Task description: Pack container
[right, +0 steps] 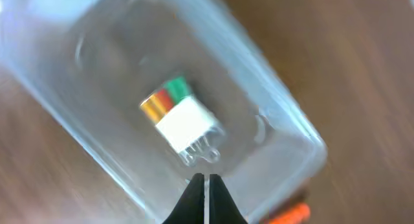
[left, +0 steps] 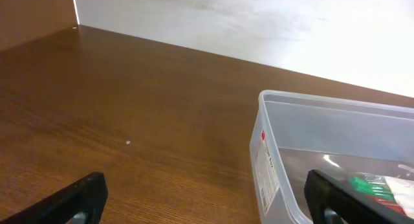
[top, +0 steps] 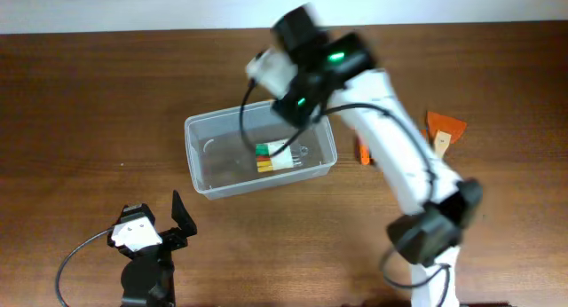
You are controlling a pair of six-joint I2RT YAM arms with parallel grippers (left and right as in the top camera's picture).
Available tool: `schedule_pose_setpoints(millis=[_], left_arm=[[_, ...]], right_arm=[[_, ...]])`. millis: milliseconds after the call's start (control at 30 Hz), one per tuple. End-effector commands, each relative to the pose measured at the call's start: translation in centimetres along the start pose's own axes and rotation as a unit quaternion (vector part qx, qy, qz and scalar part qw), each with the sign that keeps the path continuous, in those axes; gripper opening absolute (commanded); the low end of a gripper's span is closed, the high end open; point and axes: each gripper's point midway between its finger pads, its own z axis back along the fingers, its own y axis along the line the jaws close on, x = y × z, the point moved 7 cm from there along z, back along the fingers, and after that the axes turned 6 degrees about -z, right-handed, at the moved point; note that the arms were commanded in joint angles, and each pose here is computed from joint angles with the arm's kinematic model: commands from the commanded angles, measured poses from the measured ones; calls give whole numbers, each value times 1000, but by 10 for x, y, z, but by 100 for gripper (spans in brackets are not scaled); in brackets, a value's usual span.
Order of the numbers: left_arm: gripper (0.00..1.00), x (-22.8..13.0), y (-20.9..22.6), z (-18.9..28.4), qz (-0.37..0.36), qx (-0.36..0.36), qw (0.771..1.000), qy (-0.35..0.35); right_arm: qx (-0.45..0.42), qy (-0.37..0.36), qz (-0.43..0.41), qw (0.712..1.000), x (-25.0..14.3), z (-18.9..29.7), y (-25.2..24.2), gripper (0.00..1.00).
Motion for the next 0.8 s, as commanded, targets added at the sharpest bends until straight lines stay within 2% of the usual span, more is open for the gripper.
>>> schedule_pose_setpoints(millis=[0,100,200,433,533,633,767], left_arm=[[99,-1,0,0,-5,0,1000,0],[99,-1,0,0,-5,0,1000,0],[99,-1,0,0,-5,0,1000,0],[99,-1,0,0,-5,0,1000,0],[99,-1,0,0,-5,0,1000,0],[99,-1,0,0,-5,0,1000,0],[99,-1,0,0,-5,0,1000,0]], right_arm=[[43,46,190,980,-5,-51,10,4],[66,70,222,970,-10,-84,8,4],[80,88,219,968,-15,-107,7,4],[72,99,216,969,-17,-108,5,4],[4,128,166,978,-19,-93,-8,4],[-75,149,105,980,-26,-48,-27,4],[-125,111,11,986,-38,13,-52,4]])
